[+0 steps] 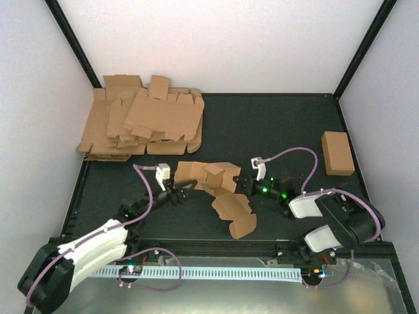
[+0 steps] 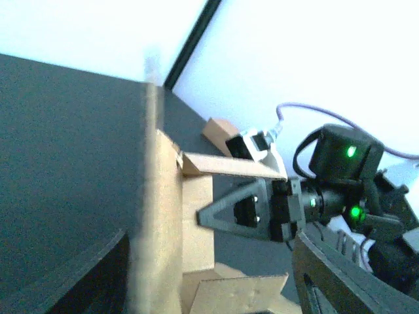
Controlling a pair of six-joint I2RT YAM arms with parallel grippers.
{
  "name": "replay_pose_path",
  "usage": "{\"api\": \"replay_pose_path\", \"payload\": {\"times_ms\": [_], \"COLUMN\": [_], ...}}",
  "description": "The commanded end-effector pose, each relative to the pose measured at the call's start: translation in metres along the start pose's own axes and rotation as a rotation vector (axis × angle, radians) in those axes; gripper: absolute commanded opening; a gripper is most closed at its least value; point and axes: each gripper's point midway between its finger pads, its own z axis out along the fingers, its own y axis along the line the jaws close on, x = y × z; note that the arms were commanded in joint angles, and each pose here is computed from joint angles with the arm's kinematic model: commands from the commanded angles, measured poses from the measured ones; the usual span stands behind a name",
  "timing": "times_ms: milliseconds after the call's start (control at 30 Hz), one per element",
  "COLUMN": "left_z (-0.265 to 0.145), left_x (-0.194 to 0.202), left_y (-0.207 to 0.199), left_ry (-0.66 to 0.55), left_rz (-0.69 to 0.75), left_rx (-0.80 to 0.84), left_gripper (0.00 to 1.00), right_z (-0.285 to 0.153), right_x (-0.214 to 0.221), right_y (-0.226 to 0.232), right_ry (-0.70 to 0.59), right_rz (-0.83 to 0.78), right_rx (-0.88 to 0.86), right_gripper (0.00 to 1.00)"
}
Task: Fold the paper box
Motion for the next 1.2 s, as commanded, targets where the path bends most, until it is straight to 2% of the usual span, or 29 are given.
{"api": "replay_pose_path", "payload": {"times_ms": [0, 67, 200, 300, 367, 400, 500, 733, 1000, 1167], "left_z": [-0.008, -0.009, -0.010, -0.009, -0.008, -0.008, -0.007, -0.008, -0.011, -0.015], "left_x": [-0.011, -0.012, -0.011, -0.008, -0.004, -0.003, 0.004, 0.030, 0.038, 0.044], "left_y": [0.011, 0.010, 0.011, 0.014, 0.013, 0.013, 0.011, 0.017, 0.012, 0.012], "left_ry": [-0.065, -0.073, -0.069, -0.058, -0.044, -0.040, -0.026, 0.036, 0.066, 0.074], "left_rz": [-0.020, -0.028, -0.036, -0.042, -0.046, -0.046, -0.062, -0.091, -0.039, -0.028], "left_rx": [-0.087, -0.088, -0.092, -0.102, -0.094, -0.088, -0.063, -0.041, -0.011, -0.008], "left_gripper": [0.61, 0.50, 0.37, 0.19, 0.04, 0.02, 0.02, 0.02, 0.02, 0.02], "right_z": [-0.004, -0.005, -0.008, -0.009, -0.009, -0.008, -0.004, 0.016, 0.030, 0.037], "right_x": [-0.007, -0.009, -0.012, -0.011, -0.011, -0.010, -0.009, 0.003, 0.015, 0.016], "right_y": [0.009, 0.013, 0.020, 0.022, 0.021, 0.020, 0.017, 0.003, -0.003, -0.004], "right_ry": [-0.044, -0.052, -0.062, -0.064, -0.066, -0.064, -0.062, -0.018, 0.038, 0.048], "right_rz": [-0.058, -0.061, -0.078, -0.089, -0.089, -0.087, -0.069, 0.004, 0.018, 0.022], "right_rx": [-0.013, -0.026, -0.044, -0.043, -0.039, -0.036, -0.038, -0.046, -0.004, 0.008], "right_gripper": [0.06, 0.06, 0.06, 0.08, 0.14, 0.16, 0.24, 0.23, 0.37, 0.37]}}
